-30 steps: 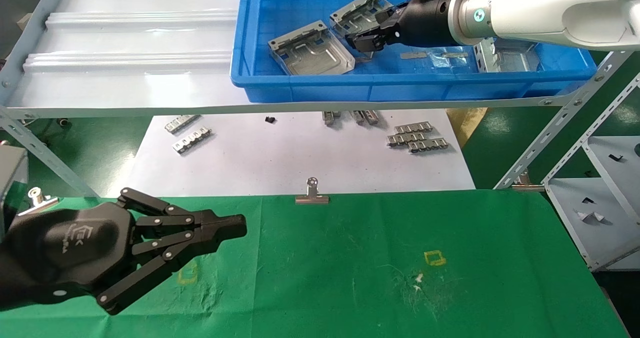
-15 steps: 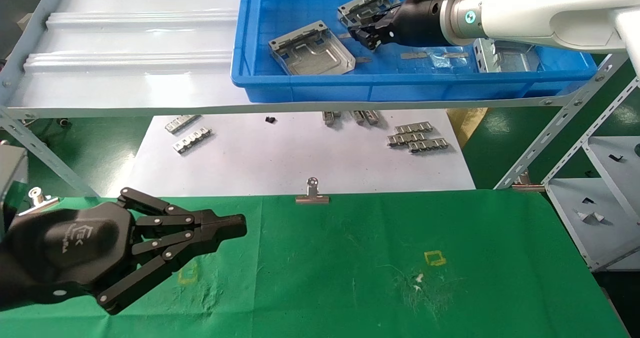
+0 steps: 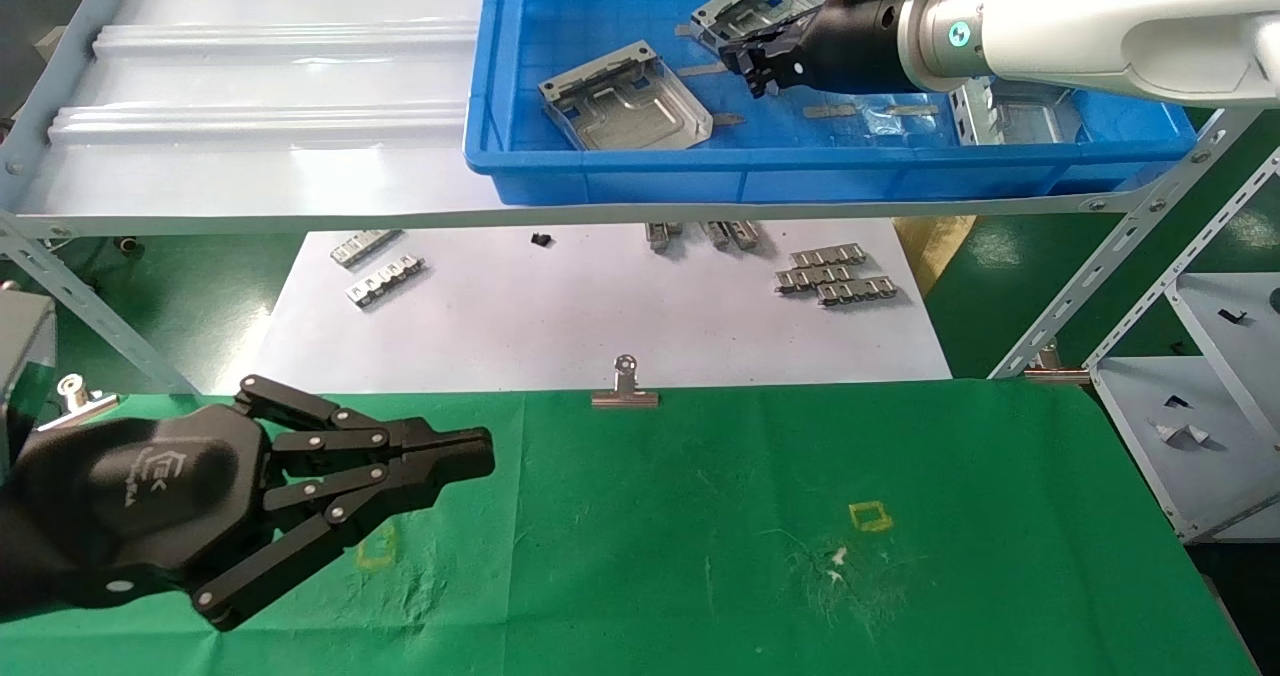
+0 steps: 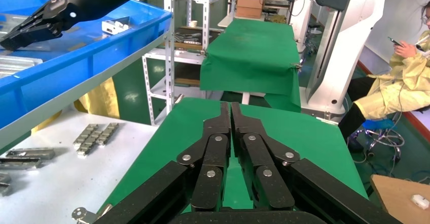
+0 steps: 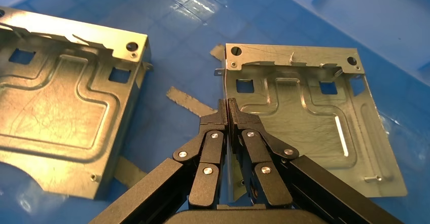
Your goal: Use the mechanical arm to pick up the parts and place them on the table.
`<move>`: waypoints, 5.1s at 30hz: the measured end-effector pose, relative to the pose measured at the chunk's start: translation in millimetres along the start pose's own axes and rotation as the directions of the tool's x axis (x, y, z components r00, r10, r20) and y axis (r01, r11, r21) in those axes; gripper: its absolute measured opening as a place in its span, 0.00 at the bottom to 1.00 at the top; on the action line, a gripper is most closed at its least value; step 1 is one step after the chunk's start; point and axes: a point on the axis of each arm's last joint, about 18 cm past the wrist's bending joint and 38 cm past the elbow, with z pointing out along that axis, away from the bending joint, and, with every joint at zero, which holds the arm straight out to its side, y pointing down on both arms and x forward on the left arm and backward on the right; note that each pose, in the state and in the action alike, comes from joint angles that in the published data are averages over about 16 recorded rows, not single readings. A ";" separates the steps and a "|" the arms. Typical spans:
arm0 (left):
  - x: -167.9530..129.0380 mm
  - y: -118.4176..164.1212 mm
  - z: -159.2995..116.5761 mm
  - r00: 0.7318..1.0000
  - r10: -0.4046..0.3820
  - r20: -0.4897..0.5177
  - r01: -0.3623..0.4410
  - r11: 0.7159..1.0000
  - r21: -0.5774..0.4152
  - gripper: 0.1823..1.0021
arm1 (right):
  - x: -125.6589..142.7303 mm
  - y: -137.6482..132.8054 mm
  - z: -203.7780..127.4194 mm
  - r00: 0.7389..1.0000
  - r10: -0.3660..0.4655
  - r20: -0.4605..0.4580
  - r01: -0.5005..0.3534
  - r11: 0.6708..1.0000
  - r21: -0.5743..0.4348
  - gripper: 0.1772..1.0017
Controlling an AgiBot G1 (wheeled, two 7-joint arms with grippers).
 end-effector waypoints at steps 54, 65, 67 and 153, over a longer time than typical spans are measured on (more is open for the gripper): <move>0.0 0.0 0.0 1.000 0.000 0.000 0.000 1.000 0.000 0.99 | -57.3 208.1 -168.3 0.662 -0.358 0.658 0.538 0.838 -0.086 0.02; 0.0 0.0 0.0 1.000 0.000 0.000 0.000 1.000 0.000 1.00 | -53.0 245.4 -131.6 0.620 -0.364 0.695 0.623 0.767 -0.153 0.02; 0.0 0.0 0.0 1.000 0.000 0.000 0.000 1.000 0.000 1.00 | -53.2 248.9 -128.9 0.614 -0.361 0.702 0.626 0.764 -0.154 0.02; -0.1 0.0 -0.1 1.000 0.000 0.001 0.000 1.000 0.000 1.00 | -111.0 198.6 -159.2 0.712 -0.233 0.662 0.122 0.970 0.210 1.00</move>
